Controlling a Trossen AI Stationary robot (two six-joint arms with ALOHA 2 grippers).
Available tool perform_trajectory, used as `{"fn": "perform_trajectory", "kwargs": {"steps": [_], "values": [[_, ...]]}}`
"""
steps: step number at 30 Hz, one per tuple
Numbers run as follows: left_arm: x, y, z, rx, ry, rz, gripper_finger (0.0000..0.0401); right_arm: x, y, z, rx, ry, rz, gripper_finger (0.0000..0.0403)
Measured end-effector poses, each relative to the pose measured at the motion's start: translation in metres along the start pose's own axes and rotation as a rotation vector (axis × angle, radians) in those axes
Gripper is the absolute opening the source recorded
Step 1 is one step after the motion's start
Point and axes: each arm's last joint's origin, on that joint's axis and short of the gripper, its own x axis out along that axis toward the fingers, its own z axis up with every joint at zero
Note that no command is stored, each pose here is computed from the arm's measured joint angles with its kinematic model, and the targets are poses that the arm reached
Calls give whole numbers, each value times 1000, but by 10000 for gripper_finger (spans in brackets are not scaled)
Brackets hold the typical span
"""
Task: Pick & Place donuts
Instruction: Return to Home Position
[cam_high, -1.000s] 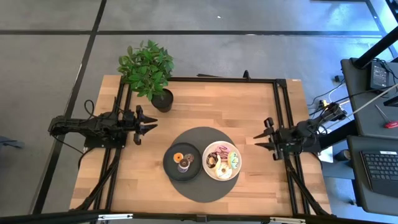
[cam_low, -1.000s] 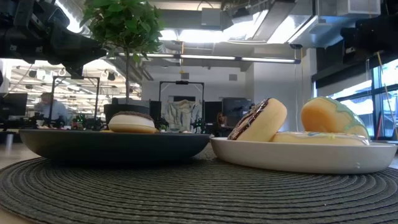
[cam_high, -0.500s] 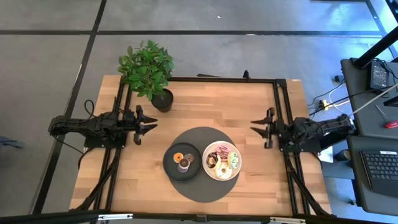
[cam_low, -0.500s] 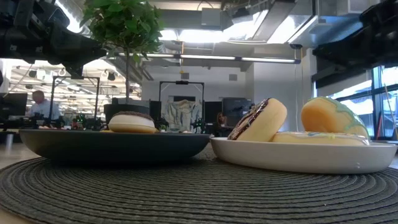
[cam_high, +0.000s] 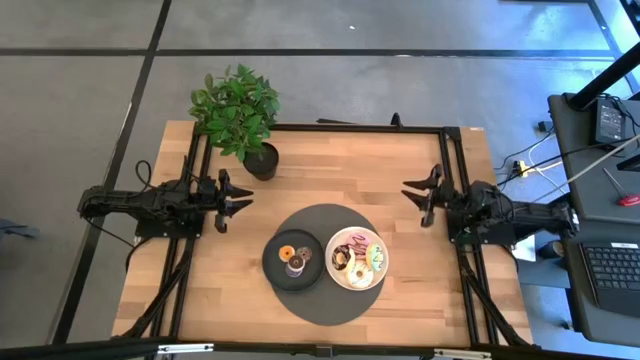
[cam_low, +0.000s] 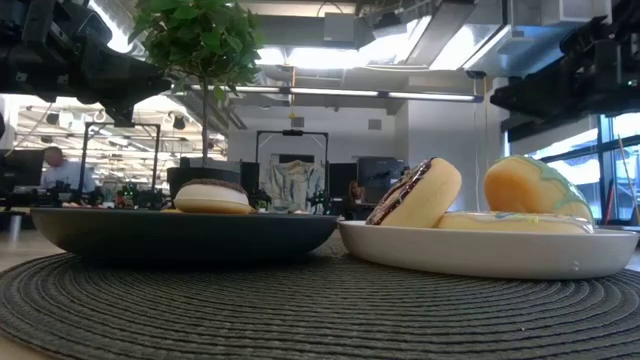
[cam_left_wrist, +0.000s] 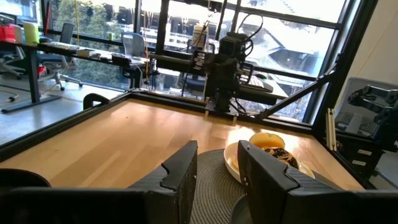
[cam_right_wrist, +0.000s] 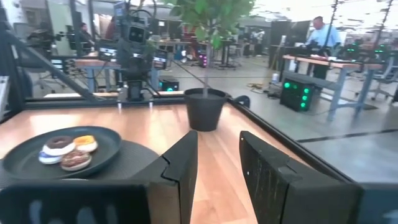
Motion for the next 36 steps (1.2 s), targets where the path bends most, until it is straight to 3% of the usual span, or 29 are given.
{"fn": "perform_trajectory", "kwargs": {"steps": [36], "values": [[0, 0, 0, 0, 0, 0, 112, 0, -2, 0, 0, 1, -15, 122]]}}
